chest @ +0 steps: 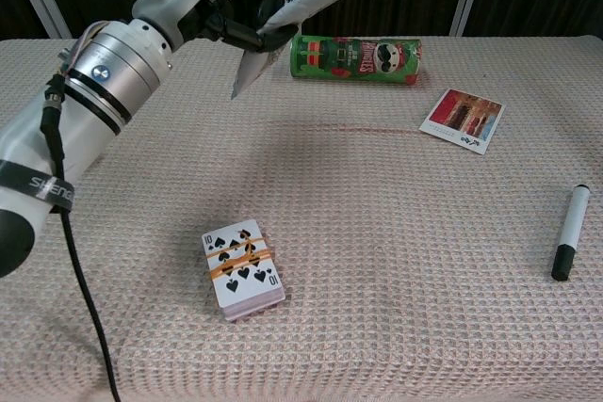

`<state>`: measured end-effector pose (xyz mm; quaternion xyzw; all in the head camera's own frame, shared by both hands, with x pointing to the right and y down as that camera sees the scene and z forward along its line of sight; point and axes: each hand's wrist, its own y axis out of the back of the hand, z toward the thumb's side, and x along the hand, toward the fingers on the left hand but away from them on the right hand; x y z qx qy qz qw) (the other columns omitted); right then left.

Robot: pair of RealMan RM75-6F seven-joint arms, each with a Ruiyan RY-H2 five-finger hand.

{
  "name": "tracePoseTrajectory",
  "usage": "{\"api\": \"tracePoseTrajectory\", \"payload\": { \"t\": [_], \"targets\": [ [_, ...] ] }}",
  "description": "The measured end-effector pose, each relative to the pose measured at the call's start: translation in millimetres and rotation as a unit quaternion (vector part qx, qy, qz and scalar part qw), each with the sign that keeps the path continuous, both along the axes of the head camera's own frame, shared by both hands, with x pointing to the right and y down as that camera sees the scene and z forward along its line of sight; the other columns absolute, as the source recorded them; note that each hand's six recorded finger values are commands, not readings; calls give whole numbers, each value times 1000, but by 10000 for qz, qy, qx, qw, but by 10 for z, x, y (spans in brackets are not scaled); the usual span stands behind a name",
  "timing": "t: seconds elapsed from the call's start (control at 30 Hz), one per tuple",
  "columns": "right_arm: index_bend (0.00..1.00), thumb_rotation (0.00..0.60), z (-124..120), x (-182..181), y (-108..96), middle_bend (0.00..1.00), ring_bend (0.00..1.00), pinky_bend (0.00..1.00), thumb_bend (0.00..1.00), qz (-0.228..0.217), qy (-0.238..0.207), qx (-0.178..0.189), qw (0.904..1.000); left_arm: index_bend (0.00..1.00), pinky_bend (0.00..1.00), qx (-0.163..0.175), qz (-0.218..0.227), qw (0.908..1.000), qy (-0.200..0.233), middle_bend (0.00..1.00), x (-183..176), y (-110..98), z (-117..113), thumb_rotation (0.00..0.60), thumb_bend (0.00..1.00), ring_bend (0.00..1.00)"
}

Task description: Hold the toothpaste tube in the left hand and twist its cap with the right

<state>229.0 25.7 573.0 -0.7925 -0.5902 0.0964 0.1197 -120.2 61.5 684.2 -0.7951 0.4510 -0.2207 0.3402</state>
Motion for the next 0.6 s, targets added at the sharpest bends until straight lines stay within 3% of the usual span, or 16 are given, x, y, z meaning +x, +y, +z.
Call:
{"api": "tracePoseTrajectory", "payload": {
  "t": [0.13, 0.2, 0.27, 0.3, 0.33, 0.37, 0.4, 0.43, 0.5, 0.6],
  "targets": [
    [0, 143, -109, 350, 64, 0, 0, 0, 0, 263, 354, 160, 9989, 776, 701, 85, 333, 9958, -845, 813, -98, 0, 86, 600, 383, 666],
    [0, 144, -124, 463, 114, 0, 0, 0, 0, 350, 467, 182, 9981, 623, 640, 103, 567, 9896, -1318, 720, -129, 28, 145, 600, 283, 596],
    [0, 145, -120, 552, 159, 0, 0, 0, 0, 427, 541, 171, 9975, 285, 458, 50, 850, 9806, -1766, 433, -148, 80, 220, 592, 120, 373],
    [0, 144, -114, 587, 172, 0, 0, 0, 0, 457, 556, 151, 9973, 187, 386, -6, 970, 9765, -1923, 321, -153, 105, 253, 542, 83, 286],
    [0, 143, -110, 611, 179, 0, 0, 0, 0, 478, 565, 135, 9972, 84, 289, -77, 1076, 9726, -2060, 184, -161, 130, 282, 431, 47, 179],
    [0, 143, -106, 636, 184, 0, 0, 0, 0, 500, 577, 123, 9970, 24, 218, -172, 1185, 9679, -2209, 84, -167, 161, 313, 262, 23, 104],
    [0, 143, -103, 667, 190, 0, 0, 0, 0, 523, 606, 116, 9967, 13, 191, -224, 1237, 9651, -2298, 46, -170, 180, 328, 132, 13, 81],
    [0, 144, -102, 688, 196, 0, 0, 0, 0, 536, 634, 114, 9965, 7, 178, -246, 1263, 9631, -2365, 30, -175, 190, 334, 68, 7, 69],
    [0, 144, -103, 734, 210, 0, 0, 0, 0, 566, 702, 131, 9958, 2, 164, -224, 1204, 9622, -2431, 10, -221, 169, 302, 2, 3, 56],
    [0, 145, -105, 821, 248, 0, 0, 0, 0, 625, 886, 192, 9939, 0, 159, -141, 1044, 9629, -2483, 3, -334, 113, 190, 0, 0, 53]
  ]
}}
